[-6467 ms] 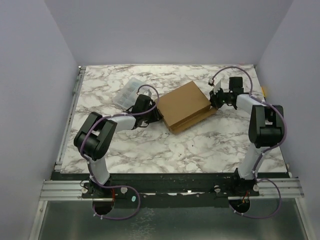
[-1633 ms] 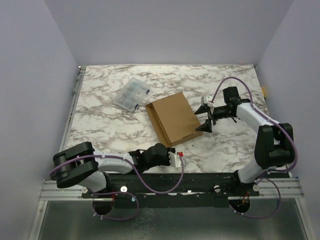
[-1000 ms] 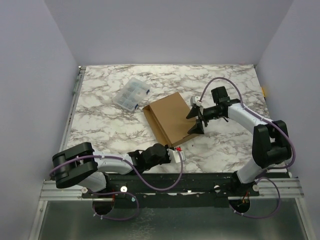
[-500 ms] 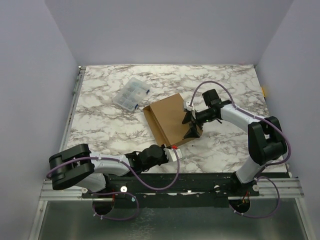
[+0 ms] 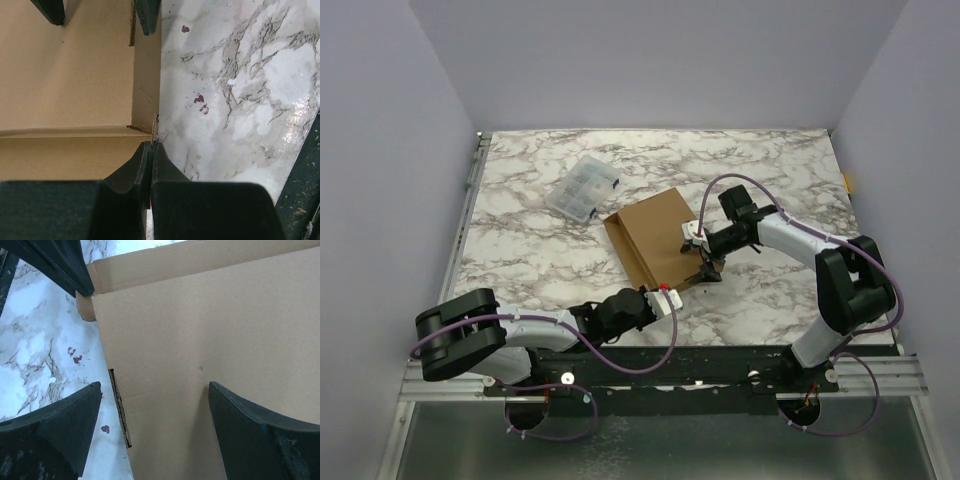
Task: Fold the paper box
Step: Close the paper box at the center of the board.
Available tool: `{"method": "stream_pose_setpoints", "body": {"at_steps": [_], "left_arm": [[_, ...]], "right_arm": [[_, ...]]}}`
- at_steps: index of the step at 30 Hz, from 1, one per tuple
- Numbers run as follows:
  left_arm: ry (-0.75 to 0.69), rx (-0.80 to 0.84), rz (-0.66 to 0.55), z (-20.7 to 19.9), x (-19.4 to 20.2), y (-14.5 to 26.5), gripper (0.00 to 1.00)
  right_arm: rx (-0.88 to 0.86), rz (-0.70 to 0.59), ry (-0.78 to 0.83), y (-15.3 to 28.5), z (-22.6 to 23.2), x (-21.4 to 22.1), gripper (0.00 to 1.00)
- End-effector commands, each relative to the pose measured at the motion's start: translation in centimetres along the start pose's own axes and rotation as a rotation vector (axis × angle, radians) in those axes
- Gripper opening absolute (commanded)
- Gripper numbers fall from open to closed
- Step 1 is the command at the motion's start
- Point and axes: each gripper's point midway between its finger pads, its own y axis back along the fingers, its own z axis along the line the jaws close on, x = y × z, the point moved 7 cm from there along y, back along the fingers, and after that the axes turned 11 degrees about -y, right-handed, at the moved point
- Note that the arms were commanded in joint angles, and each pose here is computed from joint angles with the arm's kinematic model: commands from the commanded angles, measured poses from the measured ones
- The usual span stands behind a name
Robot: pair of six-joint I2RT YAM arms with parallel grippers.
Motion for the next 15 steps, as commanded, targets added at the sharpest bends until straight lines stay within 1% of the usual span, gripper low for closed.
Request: {"method": "stream_pose_setpoints", "body": {"at_steps": [1,7,15], "left_arm": [[0.101,-0.015,0.024,0.04,-0.22,-0.15,0.0],[0.173,-0.031,0.032,-0.08,0.02,0.0,0.0],[0.228,-0.077,0.009,0.25,0.16,0.68,0.0]], "right_arm": [[0.029,0.069,0.021,-0.57,-0.18,1.41,0.9],[0.056,0.097,0.009,-0.61,-0.33,2.05,0.87],[0.072,0.112,-0.015,-0.61,-0.59,2.3,0.83]]}}
